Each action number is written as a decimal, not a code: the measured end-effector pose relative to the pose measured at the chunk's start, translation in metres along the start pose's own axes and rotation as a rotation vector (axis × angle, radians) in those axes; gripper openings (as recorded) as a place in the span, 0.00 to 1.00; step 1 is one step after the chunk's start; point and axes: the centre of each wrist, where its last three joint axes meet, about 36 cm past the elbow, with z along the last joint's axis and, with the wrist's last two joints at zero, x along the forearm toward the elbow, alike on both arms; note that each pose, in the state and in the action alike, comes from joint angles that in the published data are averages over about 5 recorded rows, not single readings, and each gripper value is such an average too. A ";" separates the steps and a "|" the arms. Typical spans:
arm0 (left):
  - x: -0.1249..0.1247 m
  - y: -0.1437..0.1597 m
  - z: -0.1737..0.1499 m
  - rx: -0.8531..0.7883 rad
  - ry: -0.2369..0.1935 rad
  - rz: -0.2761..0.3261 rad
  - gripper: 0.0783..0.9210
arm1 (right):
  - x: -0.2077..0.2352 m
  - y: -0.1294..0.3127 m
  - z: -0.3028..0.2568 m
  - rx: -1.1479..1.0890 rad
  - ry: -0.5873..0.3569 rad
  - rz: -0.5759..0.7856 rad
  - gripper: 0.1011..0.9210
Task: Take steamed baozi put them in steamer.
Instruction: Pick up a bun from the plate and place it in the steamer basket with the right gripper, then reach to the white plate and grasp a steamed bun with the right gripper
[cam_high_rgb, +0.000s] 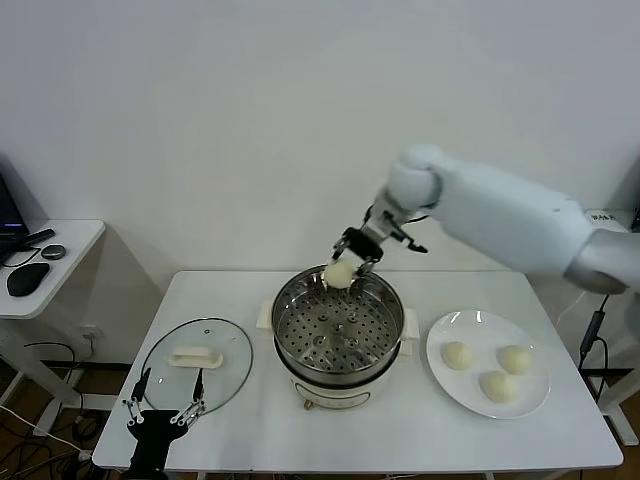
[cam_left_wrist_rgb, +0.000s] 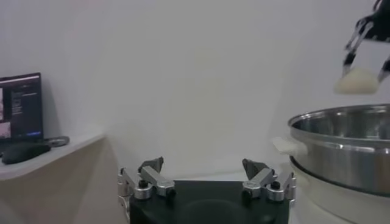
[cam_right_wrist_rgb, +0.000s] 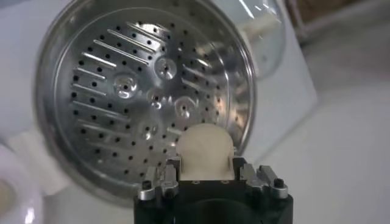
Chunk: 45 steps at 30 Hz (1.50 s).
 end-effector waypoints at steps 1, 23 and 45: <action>0.000 0.000 0.000 0.000 0.000 -0.002 0.88 | -0.007 -0.003 -0.002 0.027 -0.002 -0.014 0.50; -0.003 0.005 0.003 0.002 0.004 -0.022 0.88 | -0.072 -0.018 0.004 0.327 0.023 -0.141 0.60; -0.004 0.005 -0.004 0.007 -0.015 -0.012 0.88 | 0.031 0.022 -0.009 -0.006 0.080 -0.030 0.88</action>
